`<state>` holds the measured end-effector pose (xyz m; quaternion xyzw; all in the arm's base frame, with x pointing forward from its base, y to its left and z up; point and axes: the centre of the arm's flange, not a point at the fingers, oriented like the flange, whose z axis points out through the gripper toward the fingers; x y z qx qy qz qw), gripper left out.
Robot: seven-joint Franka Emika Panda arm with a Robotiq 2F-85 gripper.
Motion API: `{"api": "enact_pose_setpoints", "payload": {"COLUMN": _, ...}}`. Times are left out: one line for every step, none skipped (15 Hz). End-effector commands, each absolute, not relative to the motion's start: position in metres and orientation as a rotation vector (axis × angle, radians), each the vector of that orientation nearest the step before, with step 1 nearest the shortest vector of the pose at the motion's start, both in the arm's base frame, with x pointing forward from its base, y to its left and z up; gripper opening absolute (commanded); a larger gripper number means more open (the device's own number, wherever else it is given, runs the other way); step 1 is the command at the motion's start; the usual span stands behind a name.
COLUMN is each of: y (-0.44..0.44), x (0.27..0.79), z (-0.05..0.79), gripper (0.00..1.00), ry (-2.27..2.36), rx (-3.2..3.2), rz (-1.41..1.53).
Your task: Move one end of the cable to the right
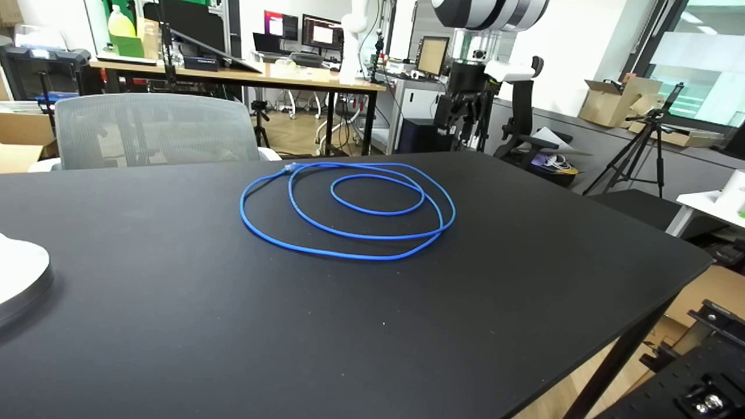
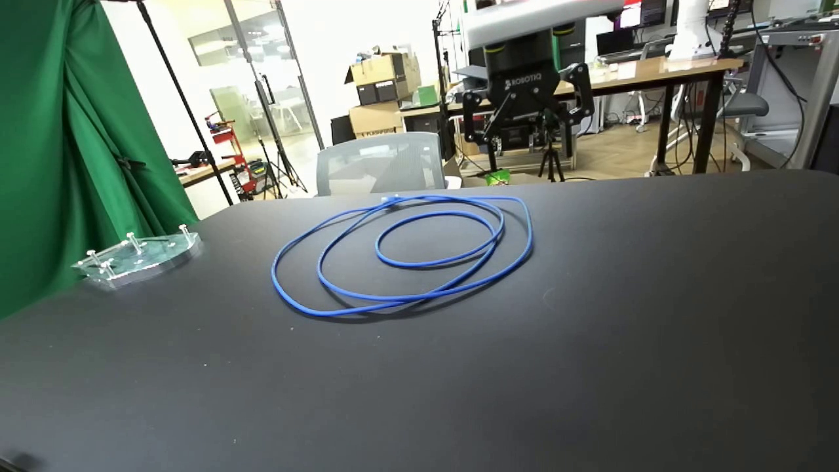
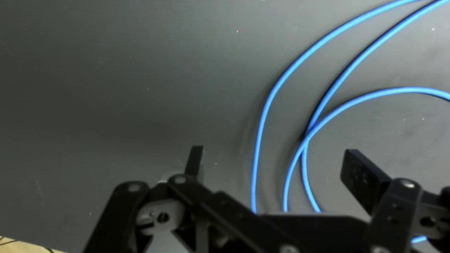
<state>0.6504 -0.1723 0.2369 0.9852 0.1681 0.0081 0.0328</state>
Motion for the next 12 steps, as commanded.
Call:
{"api": "enact_pose_setpoints", "payload": {"y": -0.175, "x": 0.686, "z": 0.231, "gripper": 1.0, "ry": 0.485, "rx": 3.002, "rz": 0.044}}
{"api": "enact_pose_setpoints", "payload": {"y": -0.176, "x": 0.691, "z": 0.227, "gripper": 1.0, "ry": 0.464, "rx": 3.009, "rz": 0.06}}
{"api": "enact_pose_setpoints", "payload": {"y": -0.176, "x": 0.696, "z": 0.224, "gripper": 1.0, "ry": 0.44, "rx": 3.008, "rz": 0.084}}
{"api": "enact_pose_setpoints", "payload": {"y": -0.176, "x": 0.699, "z": 0.22, "gripper": 1.0, "ry": 0.41, "rx": 3.012, "rz": 0.119}}
{"api": "enact_pose_setpoints", "payload": {"y": -0.176, "x": 0.703, "z": 0.216, "gripper": 1.0, "ry": 0.384, "rx": 3.019, "rz": 0.138}}
{"api": "enact_pose_setpoints", "payload": {"y": -0.176, "x": 0.708, "z": 0.211, "gripper": 1.0, "ry": 0.351, "rx": 3.035, "rz": 0.151}}
{"api": "enact_pose_setpoints", "payload": {"y": -0.177, "x": 0.712, "z": 0.206, "gripper": 1.0, "ry": 0.323, "rx": 3.052, "rz": 0.149}}
{"api": "enact_pose_setpoints", "payload": {"y": -0.178, "x": 0.715, "z": 0.201, "gripper": 1.0, "ry": 0.304, "rx": 3.071, "rz": 0.143}}
{"api": "enact_pose_setpoints", "payload": {"y": -0.178, "x": 0.718, "z": 0.196, "gripper": 1.0, "ry": 0.285, "rx": 3.087, "rz": 0.138}}
{"api": "enact_pose_setpoints", "payload": {"y": -0.178, "x": 0.721, "z": 0.192, "gripper": 1.0, "ry": 0.281, "rx": 3.096, "rz": 0.122}}
{"api": "enact_pose_setpoints", "payload": {"y": -0.178, "x": 0.723, "z": 0.187, "gripper": 1.0, "ry": 0.287, "rx": 3.11, "rz": 0.096}}
{"api": "enact_pose_setpoints", "payload": {"y": -0.179, "x": 0.725, "z": 0.182, "gripper": 1.0, "ry": 0.287, "rx": 3.112, "rz": 0.079}}
